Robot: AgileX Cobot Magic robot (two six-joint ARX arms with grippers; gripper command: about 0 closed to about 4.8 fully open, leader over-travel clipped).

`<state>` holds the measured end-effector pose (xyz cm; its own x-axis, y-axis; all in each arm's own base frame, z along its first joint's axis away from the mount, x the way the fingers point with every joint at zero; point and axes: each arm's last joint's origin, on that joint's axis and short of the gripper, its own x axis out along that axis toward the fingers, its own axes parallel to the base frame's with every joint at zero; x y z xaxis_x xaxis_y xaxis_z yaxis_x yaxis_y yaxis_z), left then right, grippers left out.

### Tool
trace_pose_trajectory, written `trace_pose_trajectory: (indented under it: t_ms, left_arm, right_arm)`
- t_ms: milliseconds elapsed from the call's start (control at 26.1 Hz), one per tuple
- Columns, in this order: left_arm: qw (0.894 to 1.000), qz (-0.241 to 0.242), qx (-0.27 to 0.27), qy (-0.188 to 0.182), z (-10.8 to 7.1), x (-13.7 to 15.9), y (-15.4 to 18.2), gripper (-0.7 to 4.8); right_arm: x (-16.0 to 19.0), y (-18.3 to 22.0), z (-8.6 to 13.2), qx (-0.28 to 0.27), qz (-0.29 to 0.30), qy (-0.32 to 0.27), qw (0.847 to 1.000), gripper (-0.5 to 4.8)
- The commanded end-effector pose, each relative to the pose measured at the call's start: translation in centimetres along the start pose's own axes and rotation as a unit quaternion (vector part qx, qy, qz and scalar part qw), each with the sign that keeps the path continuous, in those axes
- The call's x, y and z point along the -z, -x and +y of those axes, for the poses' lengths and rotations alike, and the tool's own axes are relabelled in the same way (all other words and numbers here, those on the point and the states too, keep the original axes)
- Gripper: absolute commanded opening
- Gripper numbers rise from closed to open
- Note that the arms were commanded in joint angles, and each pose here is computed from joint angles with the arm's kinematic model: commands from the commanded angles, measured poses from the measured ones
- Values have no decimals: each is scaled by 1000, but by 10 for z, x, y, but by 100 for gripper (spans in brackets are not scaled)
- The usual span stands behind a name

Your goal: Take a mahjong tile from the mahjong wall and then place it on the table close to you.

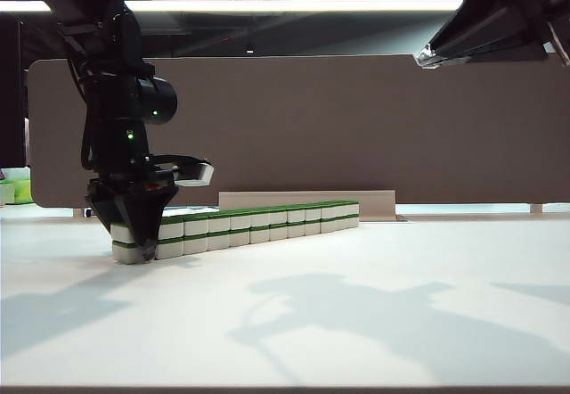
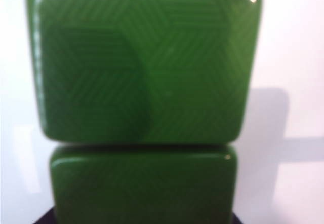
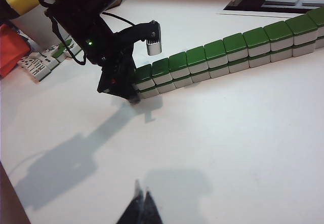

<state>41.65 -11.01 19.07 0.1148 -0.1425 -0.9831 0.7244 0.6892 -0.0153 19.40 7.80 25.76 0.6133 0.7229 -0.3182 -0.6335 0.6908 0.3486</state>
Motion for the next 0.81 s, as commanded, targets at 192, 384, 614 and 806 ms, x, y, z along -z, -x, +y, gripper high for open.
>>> trace_pose_trajectory:
  t_ms: [192, 384, 614, 806]
  left_arm:
    - [1000, 5, 3, 0, -1, 0, 0, 201]
    - [1000, 14, 8, 1, -2, 2, 0, 177]
    - [999, 30, 17, 6, -4, 5, 2, 177]
    - [999, 43, 11, 7, -6, 8, 9, 177]
  right_arm:
    - [-3, 1, 1, -1, -9, 7, 1000, -1]
    - [-3, 1, 1, -1, -9, 7, 1000, -1]
    - [-3, 1, 1, -1, -9, 7, 1000, -1]
    - [-3, 1, 1, -2, -9, 7, 1000, -1]
